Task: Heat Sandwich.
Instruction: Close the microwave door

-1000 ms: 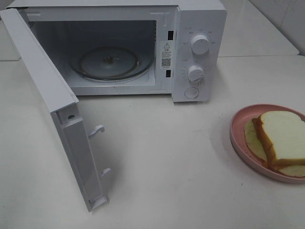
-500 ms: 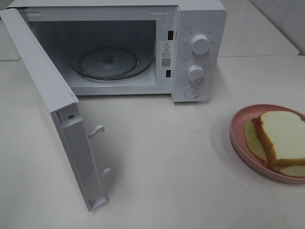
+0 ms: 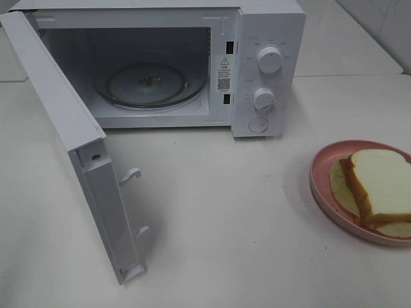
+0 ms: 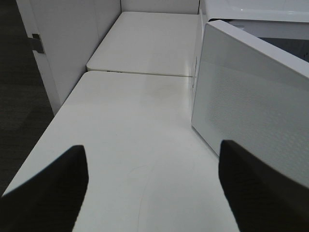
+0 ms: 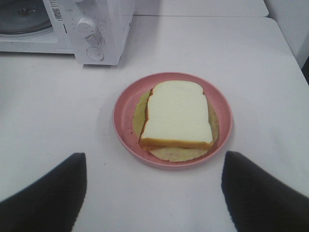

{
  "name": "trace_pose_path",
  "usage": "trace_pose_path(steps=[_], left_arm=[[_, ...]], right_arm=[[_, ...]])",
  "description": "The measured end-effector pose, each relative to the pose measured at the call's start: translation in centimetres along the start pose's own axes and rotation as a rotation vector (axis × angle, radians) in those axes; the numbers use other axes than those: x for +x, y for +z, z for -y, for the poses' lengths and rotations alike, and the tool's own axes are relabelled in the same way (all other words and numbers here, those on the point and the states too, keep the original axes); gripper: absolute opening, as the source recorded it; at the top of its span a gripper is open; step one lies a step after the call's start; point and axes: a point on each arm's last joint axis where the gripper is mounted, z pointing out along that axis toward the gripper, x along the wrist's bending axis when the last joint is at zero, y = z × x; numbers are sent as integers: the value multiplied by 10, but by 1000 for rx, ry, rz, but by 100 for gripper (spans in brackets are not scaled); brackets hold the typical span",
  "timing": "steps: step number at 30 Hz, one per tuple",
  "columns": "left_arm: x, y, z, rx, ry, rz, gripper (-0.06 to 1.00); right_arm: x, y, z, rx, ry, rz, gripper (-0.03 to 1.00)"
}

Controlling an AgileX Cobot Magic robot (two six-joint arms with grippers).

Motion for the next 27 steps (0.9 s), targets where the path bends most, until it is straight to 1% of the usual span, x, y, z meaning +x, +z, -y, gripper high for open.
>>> trace_pose_path(steps=[2,3,6,8,10,11,13,16,21,23,24,26,27], left_arm=[[0,17,0,-14,-12,7,71],[0,17,0,-14,-12,7,71],[0,37,-1,-72,-11,36,71],[-1,41,0,-80,-9,44,71],[-2,50,2,-88,-3,67,71],[-4,59,5,-87,3,91,71],[-5,63,5,-90,5,101,71],[-10,81,7,-59,16,144,71],[-14,99,6,-28,21,157,70],[-16,111,8,-2,23,155,67],[-17,123,9,16,24,150,62],[-18,133,10,26,24,146,56],[-18,133,10,26,24,146,56]], right_arm=[[0,0,0,0,0,0,76],[0,0,0,0,0,0,76],[0,0,0,0,0,0,76],[0,0,0,0,0,0,76],[0,0,0,0,0,0,76],[0,0,0,0,0,0,75],[0,0,0,0,0,0,75],[0,0,0,0,0,0,75],[0,0,0,0,0,0,75],[0,0,0,0,0,0,75],[0,0,0,0,0,0,75],[0,0,0,0,0,0,75],[0,0,0,0,0,0,75]])
